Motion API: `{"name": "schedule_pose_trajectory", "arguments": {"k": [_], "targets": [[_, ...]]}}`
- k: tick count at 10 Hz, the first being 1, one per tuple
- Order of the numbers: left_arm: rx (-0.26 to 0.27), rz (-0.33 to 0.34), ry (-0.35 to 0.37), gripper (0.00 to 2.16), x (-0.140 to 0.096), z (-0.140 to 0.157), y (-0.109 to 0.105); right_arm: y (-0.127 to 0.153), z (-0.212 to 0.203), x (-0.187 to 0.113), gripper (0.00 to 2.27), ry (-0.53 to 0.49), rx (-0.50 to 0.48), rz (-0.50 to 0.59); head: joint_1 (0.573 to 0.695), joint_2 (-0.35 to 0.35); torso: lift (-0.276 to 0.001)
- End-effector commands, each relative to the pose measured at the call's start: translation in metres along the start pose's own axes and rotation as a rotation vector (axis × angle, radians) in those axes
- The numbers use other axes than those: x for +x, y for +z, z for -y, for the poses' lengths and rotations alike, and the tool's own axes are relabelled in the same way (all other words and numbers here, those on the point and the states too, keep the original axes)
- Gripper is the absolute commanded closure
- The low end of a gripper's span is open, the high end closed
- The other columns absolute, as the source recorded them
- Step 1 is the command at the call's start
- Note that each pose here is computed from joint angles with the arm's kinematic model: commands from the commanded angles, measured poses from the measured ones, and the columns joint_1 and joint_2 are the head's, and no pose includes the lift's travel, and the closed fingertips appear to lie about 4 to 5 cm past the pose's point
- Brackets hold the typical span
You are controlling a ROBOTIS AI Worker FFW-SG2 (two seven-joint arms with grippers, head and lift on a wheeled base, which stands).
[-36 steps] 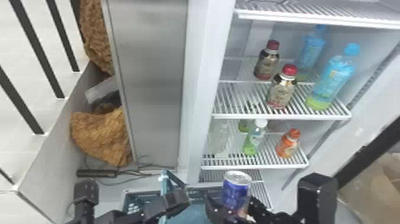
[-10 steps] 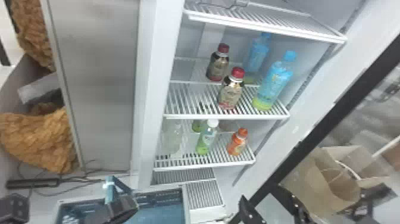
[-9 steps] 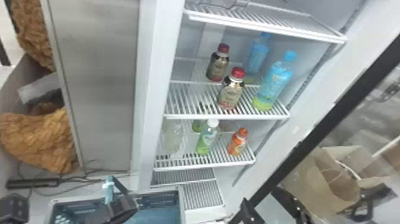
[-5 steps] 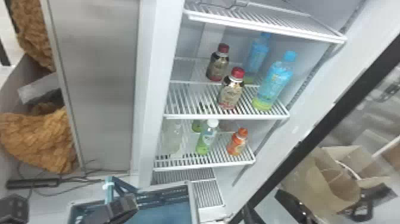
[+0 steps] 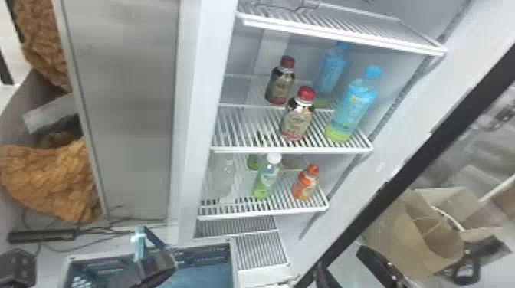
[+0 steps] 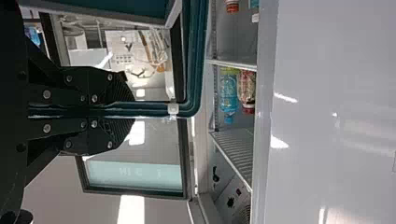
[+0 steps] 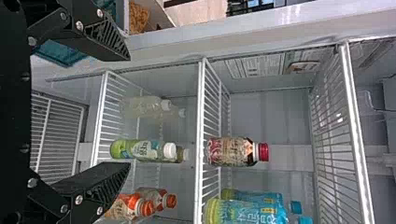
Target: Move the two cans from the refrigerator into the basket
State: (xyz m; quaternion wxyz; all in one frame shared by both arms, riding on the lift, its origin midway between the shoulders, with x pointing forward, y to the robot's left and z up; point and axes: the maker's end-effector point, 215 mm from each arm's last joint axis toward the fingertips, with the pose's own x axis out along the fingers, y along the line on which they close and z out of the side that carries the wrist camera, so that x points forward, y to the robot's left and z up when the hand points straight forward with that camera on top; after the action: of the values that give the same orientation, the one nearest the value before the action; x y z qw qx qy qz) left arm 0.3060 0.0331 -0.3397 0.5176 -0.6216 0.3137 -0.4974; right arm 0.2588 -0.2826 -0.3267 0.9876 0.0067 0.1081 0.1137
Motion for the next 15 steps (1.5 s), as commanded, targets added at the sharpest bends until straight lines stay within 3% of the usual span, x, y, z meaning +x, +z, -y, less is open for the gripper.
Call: {"name": "schedule_pose_trajectory", "arguments": {"k": [1, 15], "targets": [[-0.001, -0.001, 0.001, 1.19, 0.0001, -0.0002, -0.0003, 0.0008, 0.0013, 0.0012, 0.26, -0.004, -0.003, 0.006, 0.695, -0.350, -0.031], [0.001, -0.007, 0.008, 1.19, -0.0002, -0.0017, -0.0009, 0.0031, 0.0027, 0.0004, 0.26, -0.007, -0.008, 0.006, 0.695, -0.350, -0.031]]}}
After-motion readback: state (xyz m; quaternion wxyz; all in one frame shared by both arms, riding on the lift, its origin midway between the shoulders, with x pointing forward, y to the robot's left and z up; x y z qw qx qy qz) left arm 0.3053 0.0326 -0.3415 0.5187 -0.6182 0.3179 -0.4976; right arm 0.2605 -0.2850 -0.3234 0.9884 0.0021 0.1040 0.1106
